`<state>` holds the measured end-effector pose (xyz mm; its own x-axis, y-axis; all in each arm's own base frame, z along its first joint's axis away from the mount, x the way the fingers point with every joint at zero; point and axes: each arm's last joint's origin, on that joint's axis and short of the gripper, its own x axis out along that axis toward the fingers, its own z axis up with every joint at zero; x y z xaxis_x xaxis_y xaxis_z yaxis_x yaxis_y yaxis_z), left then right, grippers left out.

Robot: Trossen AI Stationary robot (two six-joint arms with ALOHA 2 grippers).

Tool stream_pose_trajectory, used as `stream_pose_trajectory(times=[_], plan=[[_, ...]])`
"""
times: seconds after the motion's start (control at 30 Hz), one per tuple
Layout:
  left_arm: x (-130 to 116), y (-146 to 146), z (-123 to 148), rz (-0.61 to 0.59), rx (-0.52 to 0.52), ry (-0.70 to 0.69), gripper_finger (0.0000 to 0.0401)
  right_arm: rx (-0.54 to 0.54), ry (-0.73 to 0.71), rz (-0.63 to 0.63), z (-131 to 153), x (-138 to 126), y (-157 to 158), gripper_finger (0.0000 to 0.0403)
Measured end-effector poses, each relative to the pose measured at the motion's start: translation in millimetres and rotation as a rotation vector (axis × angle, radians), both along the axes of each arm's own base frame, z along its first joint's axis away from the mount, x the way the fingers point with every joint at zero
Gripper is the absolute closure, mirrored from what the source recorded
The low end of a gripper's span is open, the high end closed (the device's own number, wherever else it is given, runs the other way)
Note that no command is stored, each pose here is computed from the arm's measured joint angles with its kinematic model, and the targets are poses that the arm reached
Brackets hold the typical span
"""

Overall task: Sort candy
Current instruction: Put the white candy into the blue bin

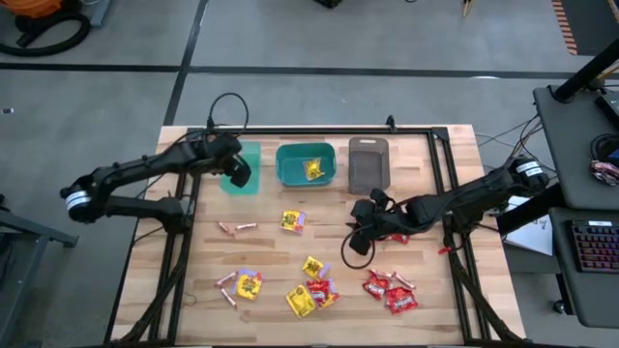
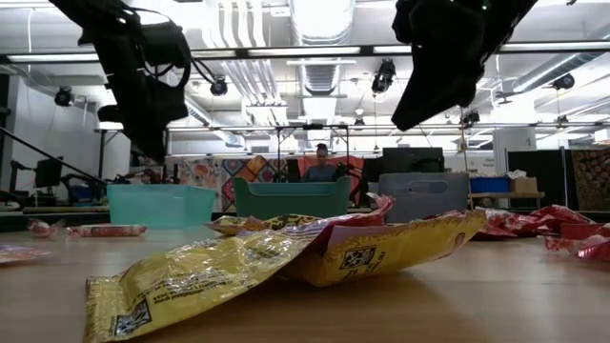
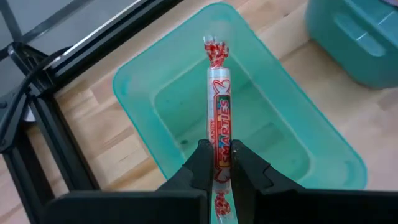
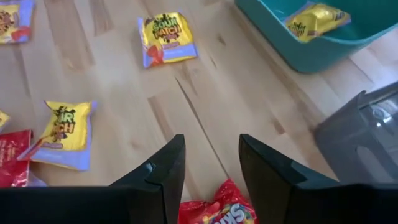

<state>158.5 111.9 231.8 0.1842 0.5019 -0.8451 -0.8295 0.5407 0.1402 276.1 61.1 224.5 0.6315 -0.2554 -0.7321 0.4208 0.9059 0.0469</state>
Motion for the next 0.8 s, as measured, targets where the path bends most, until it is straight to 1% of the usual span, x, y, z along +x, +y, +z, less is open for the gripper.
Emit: stream_pose_trajectory(times=[0.17,0.27,0.57,0.67,0.8], plan=[[5.1,5.1,-7.6,0.014,0.0,0.038,0.0392,0.003,0.007,-0.006,-3.3,1.7,0.6,0.0271],[8.8,7.7,-14.3,0.013,-0.018,0.07,0.0391,0.005,0.007,-0.008,-3.4,1.7,0.6,0.0273],[15.4,12.0,-28.4,0.005,-0.055,0.139,0.039,0.005,0.007,-0.009,-3.4,1.7,0.6,0.0266],[15.7,12.3,-29.1,0.006,-0.054,0.144,0.039,0.005,0.007,-0.008,-3.4,1.8,0.6,0.0263],[15.4,13.2,-28.9,0.022,-0.027,0.159,0.0389,0.006,0.006,-0.008,-3.3,1.8,0.6,0.0266]])
